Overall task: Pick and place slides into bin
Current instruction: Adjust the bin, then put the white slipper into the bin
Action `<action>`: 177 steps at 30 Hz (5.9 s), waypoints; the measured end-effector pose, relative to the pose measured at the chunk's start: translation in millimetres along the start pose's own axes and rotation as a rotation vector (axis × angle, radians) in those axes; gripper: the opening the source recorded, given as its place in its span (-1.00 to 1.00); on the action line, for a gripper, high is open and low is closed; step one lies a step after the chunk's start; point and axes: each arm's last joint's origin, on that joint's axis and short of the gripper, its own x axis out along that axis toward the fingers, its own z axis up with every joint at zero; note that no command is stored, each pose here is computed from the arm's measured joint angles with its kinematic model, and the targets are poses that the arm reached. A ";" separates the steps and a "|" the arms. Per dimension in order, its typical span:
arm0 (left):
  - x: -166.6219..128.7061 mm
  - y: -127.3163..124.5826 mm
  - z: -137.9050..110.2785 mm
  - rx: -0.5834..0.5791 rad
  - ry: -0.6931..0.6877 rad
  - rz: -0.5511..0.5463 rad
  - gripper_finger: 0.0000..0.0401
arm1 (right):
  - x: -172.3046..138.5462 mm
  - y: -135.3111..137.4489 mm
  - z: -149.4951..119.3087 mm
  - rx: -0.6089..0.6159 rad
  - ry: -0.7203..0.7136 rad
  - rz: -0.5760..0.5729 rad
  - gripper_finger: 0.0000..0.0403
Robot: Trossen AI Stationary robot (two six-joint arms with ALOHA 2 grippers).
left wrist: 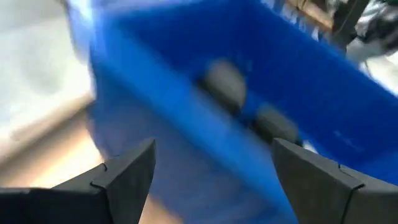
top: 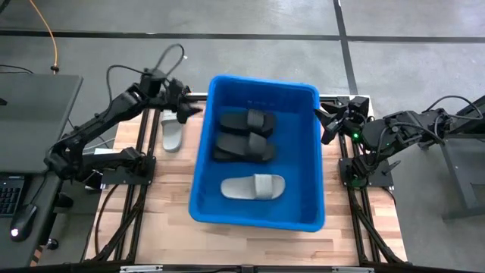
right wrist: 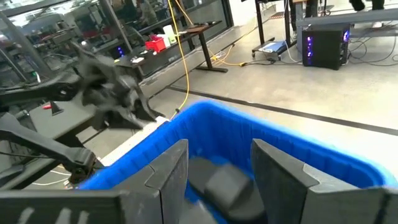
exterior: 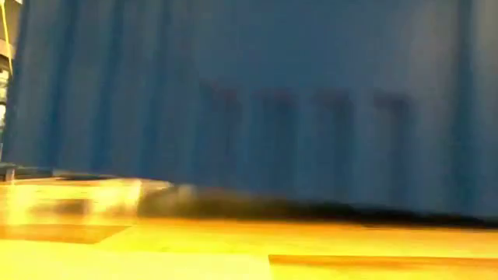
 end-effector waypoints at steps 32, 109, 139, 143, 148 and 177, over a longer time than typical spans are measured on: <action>36.9 40.6 93.5 0.191 0.284 0.417 0.53 | 1.2 0.6 -4.4 0.016 0.038 0.009 -0.18; 113.6 130.0 53.6 0.065 1.160 0.365 0.15 | 22.4 36.2 -27.5 -0.133 0.075 0.012 -0.18; 46.1 -42.7 8.2 0.204 0.654 0.704 0.22 | 20.1 38.0 -37.2 -0.227 0.300 0.218 -0.18; 33.3 -41.8 -6.3 0.240 0.588 0.725 0.21 | 19.8 38.5 -38.0 -0.226 0.323 0.242 -0.18; 26.4 -38.5 -30.9 0.253 0.589 0.663 0.21 | 19.5 39.1 -38.4 -0.223 0.340 0.262 -0.18; 47.7 -5.4 -97.0 0.594 0.738 0.743 0.22 | 19.2 39.9 -39.9 0.040 0.410 0.240 -0.18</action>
